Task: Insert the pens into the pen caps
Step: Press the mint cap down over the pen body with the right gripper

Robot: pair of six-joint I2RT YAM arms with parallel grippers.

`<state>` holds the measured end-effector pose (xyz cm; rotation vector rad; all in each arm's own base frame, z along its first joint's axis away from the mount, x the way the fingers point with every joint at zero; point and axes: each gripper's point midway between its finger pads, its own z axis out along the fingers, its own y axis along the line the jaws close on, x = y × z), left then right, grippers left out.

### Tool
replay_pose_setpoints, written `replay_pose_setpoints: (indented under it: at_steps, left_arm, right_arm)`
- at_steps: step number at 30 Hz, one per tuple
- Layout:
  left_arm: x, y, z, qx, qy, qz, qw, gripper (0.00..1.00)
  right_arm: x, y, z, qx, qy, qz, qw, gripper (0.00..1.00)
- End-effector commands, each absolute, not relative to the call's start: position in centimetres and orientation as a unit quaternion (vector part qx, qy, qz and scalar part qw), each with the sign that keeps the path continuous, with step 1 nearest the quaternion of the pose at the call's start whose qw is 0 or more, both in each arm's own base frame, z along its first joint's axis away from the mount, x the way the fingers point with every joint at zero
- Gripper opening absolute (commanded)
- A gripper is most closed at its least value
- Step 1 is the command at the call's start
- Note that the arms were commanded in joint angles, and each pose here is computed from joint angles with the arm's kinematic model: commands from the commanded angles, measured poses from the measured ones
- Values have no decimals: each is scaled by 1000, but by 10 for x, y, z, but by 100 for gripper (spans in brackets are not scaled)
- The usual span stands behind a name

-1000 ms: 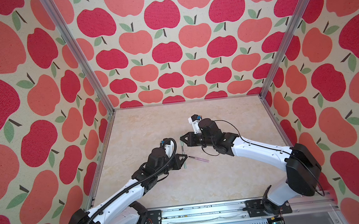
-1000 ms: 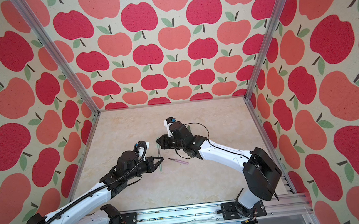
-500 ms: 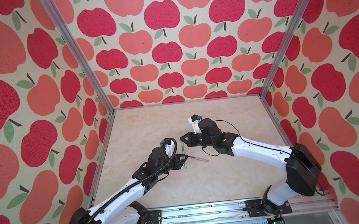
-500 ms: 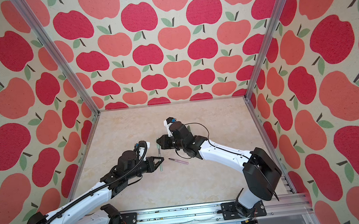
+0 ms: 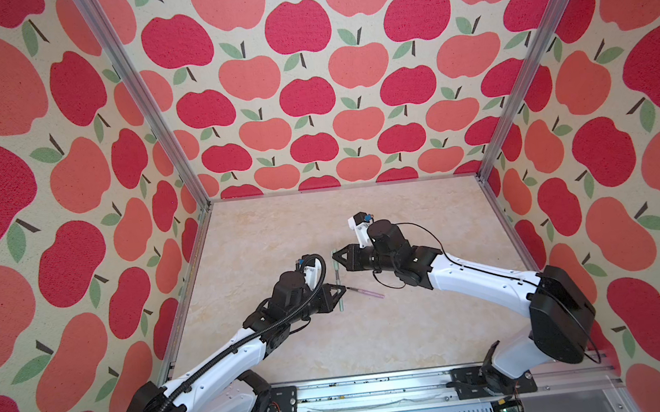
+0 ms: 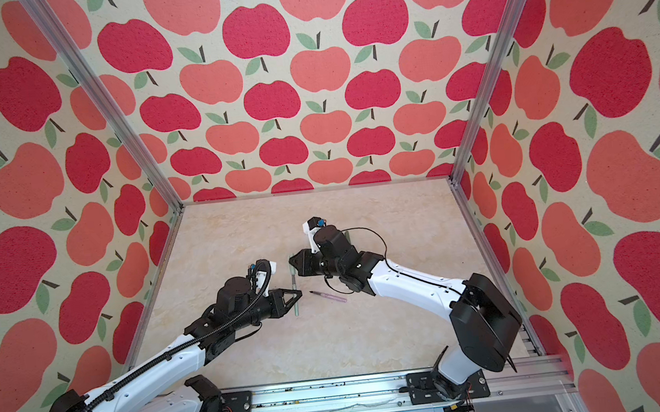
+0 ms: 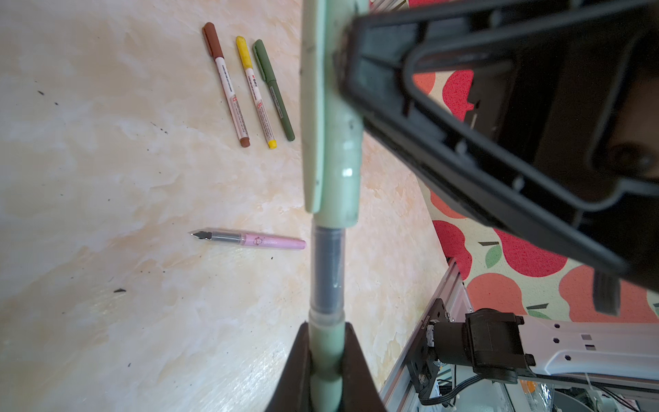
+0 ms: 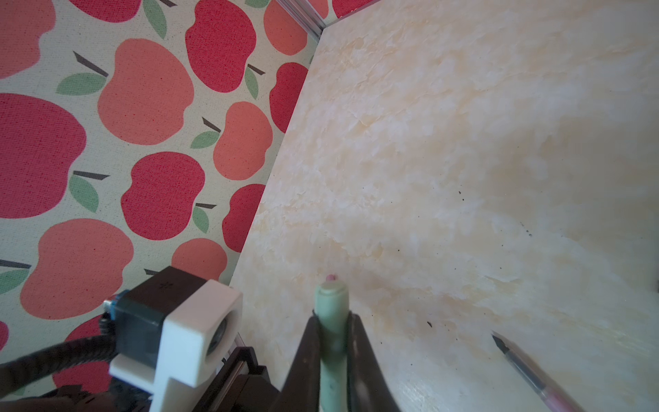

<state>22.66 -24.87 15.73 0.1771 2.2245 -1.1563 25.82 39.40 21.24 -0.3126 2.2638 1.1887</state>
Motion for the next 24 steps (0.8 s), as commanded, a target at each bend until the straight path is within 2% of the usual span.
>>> replay_pose_setpoints:
  at_steps: [1, 24]
  left_arm:
    - [243, -243, 169, 60, 830, -430, 350, 0]
    - [242, -251, 190, 127, 817, -429, 364, 0]
  right_arm:
    - [234, 393, 205, -133, 851, 448, 239, 4]
    - [225, 394, 206, -153, 849, 453, 224, 4]
